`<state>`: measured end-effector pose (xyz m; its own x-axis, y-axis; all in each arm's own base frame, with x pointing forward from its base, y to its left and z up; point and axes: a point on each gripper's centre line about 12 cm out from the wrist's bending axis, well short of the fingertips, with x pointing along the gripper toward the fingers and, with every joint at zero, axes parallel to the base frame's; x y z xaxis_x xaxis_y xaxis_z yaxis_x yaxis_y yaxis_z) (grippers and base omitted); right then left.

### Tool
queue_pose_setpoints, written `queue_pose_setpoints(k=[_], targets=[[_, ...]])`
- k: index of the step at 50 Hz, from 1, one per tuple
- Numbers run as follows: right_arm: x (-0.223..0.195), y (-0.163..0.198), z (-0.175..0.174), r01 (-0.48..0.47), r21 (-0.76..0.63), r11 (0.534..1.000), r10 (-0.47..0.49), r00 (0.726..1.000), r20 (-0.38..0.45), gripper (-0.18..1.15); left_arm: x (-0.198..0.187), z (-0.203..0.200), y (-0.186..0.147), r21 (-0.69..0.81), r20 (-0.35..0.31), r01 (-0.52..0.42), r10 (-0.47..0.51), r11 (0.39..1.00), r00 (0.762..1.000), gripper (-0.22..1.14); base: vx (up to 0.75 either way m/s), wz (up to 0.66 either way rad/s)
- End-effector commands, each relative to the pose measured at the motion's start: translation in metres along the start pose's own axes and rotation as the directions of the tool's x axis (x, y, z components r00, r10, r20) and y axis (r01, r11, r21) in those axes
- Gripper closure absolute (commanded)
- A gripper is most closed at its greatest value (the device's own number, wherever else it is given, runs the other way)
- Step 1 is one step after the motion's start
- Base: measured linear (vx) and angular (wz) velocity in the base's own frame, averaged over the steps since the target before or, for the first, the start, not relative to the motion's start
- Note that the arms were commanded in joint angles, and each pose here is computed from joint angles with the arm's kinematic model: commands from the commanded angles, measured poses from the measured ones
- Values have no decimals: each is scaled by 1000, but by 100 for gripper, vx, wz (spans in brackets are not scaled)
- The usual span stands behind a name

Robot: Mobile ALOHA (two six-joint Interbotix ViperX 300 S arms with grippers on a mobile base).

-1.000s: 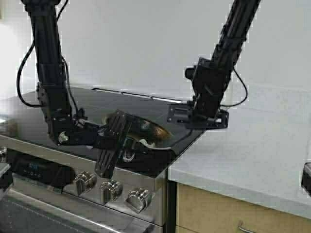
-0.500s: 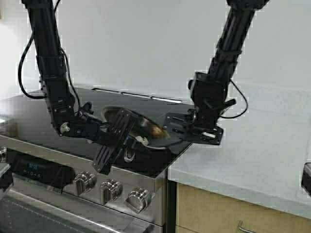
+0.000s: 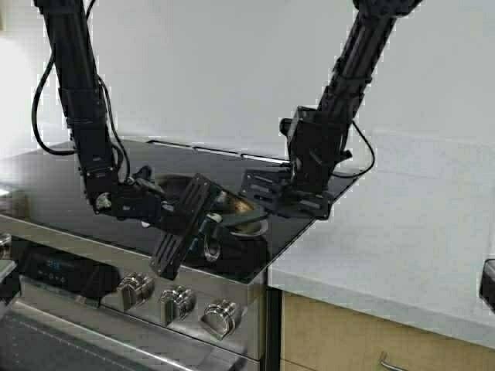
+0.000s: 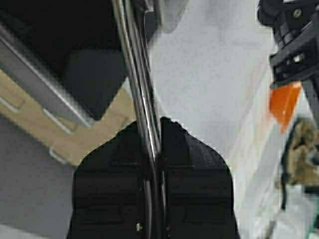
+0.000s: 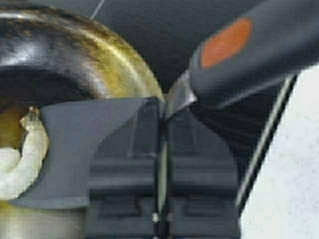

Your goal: Add oil to the pan and cook the shrimp and serve it

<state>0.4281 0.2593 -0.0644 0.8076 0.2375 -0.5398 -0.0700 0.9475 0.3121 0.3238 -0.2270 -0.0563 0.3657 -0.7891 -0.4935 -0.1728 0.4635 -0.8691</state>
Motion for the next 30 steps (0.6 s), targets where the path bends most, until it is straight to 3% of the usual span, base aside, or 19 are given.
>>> queue_pose_setpoints(k=[1, 30], targets=[[-8, 28, 4, -57, -57, 997, 57, 998, -2, 90, 5, 2, -29, 89, -25, 59, -57, 994, 998, 89, 0, 0], [-19, 38, 52, -76, -48, 996, 75, 997, -7, 90, 3, 3, -33, 103, -28, 44, -41, 994, 999, 89, 0, 0]])
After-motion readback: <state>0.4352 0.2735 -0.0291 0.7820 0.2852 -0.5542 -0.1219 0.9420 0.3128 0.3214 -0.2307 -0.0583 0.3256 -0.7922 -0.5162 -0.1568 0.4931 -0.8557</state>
